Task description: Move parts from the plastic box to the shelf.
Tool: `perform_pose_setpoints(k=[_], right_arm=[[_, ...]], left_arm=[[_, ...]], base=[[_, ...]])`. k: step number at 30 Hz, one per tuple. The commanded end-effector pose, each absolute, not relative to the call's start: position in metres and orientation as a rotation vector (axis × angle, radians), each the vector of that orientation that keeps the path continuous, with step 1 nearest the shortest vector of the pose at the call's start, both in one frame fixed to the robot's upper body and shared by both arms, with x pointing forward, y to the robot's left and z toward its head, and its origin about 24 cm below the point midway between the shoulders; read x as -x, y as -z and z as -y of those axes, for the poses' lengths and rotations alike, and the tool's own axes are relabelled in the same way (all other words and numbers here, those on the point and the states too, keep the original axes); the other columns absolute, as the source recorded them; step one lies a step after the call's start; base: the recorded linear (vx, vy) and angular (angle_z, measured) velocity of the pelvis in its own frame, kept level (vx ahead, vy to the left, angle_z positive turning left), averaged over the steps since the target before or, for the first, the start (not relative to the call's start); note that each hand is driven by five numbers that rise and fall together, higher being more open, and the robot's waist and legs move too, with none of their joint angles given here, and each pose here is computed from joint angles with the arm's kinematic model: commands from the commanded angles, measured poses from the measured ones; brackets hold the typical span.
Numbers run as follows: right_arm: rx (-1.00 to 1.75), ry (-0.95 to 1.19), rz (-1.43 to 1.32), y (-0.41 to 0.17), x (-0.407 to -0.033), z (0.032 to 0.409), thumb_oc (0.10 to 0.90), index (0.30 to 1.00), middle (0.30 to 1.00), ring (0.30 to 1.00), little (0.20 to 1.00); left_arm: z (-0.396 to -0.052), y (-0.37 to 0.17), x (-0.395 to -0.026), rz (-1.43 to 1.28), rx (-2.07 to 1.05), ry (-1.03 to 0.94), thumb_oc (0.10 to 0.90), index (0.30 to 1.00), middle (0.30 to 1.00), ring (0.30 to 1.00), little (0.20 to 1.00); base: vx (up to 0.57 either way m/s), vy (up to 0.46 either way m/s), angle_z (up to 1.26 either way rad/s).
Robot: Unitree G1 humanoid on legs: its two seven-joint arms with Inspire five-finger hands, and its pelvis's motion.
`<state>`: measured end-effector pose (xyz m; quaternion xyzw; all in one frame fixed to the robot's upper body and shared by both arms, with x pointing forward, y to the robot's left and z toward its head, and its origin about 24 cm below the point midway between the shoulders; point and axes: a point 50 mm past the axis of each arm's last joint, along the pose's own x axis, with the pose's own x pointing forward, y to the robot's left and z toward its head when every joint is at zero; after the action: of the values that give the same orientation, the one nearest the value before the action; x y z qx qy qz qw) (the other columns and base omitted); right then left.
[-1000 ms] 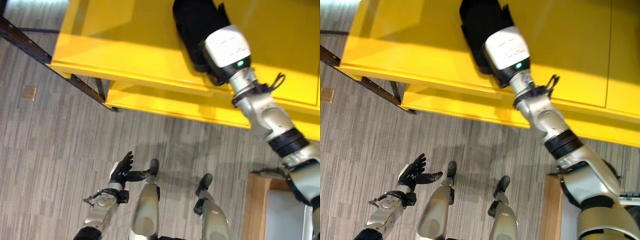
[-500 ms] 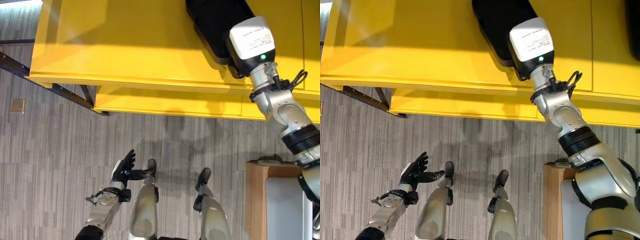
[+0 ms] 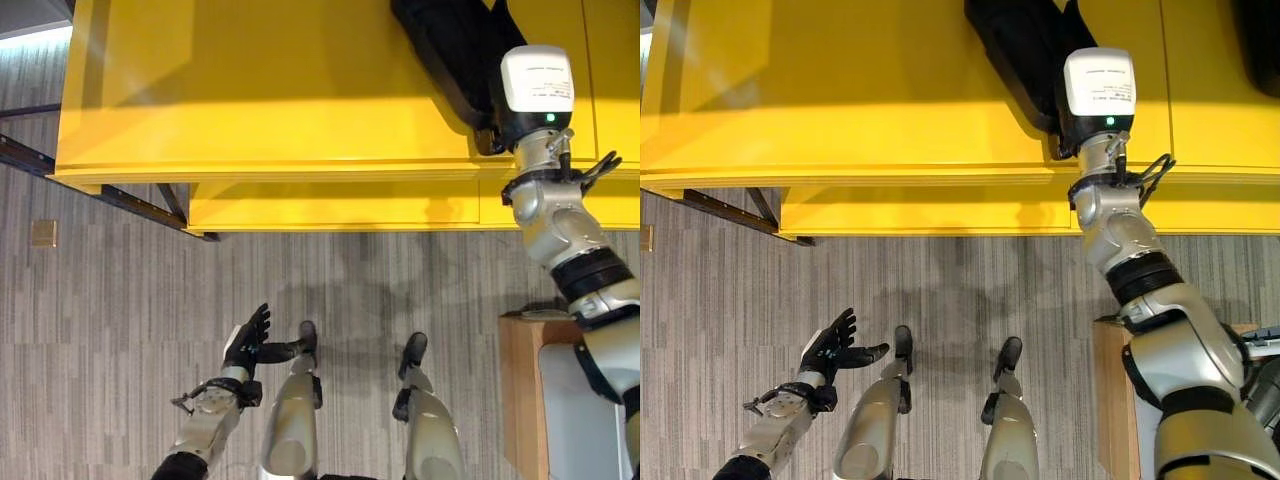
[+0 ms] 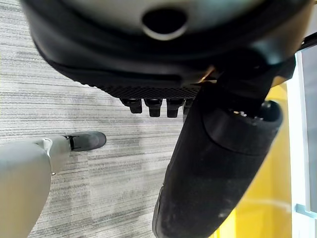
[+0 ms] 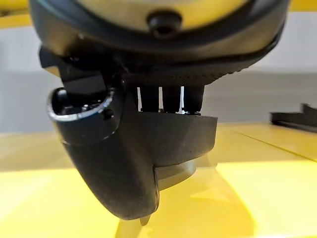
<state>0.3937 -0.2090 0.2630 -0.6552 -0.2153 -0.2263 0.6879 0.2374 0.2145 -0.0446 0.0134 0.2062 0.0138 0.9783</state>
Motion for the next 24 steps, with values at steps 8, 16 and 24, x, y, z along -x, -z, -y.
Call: perform_pose_setpoints(k=[8, 16, 24], right_arm=[[1.275, 0.684, 0.615, -0.318, -0.390, 0.202, 0.400, 0.300, 0.300, 0.300, 0.300], [1.114, 0.747, 0.588, -0.323, -0.393, 0.195, 0.400, 0.300, 0.300, 0.300, 0.300], [0.973, 0.775, 0.536, -0.322, -0.398, 0.190, 0.400, 0.300, 0.300, 0.300, 0.300]], left_arm=[[-0.198, 0.044, -0.233, -0.372, 0.020, 0.021, 0.900, 1.000, 1.000, 1.000, 1.000], [-0.198, 0.042, -0.236, -0.368, 0.016, 0.023, 0.900, 1.000, 1.000, 1.000, 1.000], [-0.197, 0.040, -0.238, -0.367, 0.021, 0.019, 0.900, 1.000, 1.000, 1.000, 1.000]], base=[[0.00, 0.000, 0.00], [0.00, 0.012, 0.02], [0.00, 0.000, 0.00]])
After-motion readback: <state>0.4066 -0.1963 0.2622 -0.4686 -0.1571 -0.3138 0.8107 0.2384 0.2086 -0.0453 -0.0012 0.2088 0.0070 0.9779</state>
